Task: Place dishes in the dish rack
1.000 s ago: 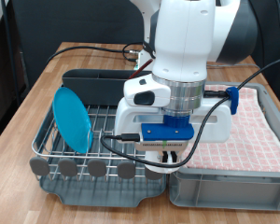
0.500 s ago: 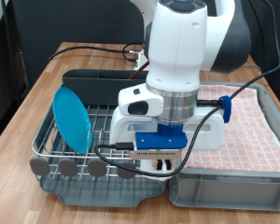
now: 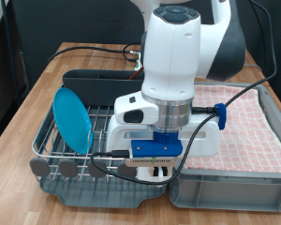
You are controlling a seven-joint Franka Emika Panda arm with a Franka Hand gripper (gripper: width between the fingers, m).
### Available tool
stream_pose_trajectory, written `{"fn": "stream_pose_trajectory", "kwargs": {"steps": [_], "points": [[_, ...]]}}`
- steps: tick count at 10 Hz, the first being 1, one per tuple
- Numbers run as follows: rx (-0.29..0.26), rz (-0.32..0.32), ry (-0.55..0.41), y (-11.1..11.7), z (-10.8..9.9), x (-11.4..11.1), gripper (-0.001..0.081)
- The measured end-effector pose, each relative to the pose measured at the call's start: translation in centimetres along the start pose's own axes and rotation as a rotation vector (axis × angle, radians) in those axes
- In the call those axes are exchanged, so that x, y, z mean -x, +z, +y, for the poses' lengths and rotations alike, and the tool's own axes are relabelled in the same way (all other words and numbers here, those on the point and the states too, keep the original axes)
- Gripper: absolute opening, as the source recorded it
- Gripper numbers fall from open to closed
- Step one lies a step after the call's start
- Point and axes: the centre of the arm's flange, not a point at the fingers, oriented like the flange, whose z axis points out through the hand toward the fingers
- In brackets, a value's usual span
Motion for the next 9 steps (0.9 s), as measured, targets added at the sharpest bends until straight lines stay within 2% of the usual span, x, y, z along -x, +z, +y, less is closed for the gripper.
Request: {"fn": "stream_pose_trajectory", "kwargs": {"steps": [1,2,3,4,5,6,7,8,9], "points": [[0.0,-0.001,-0.001,0.1,0.1,0.0,0.0071],[0.001,-0.001,-0.001,0.1,0.1,-0.1,0.0274],[0.001,-0.001,-0.002,0.1,0.2,-0.1,0.0274],[0.003,-0.007,-0.008,0.0,0.1,-0.1,0.0468],[0.014,-0.035,-0.022,-0.2,-0.1,-0.1,0.0468],[0.029,-0.071,-0.034,-0.8,-0.3,-0.2,0.0669],[0.043,-0.103,-0.044,-1.5,-0.5,-0.3,0.0669],[0.054,-0.128,-0.048,-2.2,-0.8,-0.4,0.0773],[0.066,-0.155,-0.051,-2.9,-1.0,-0.4,0.0773]]}}
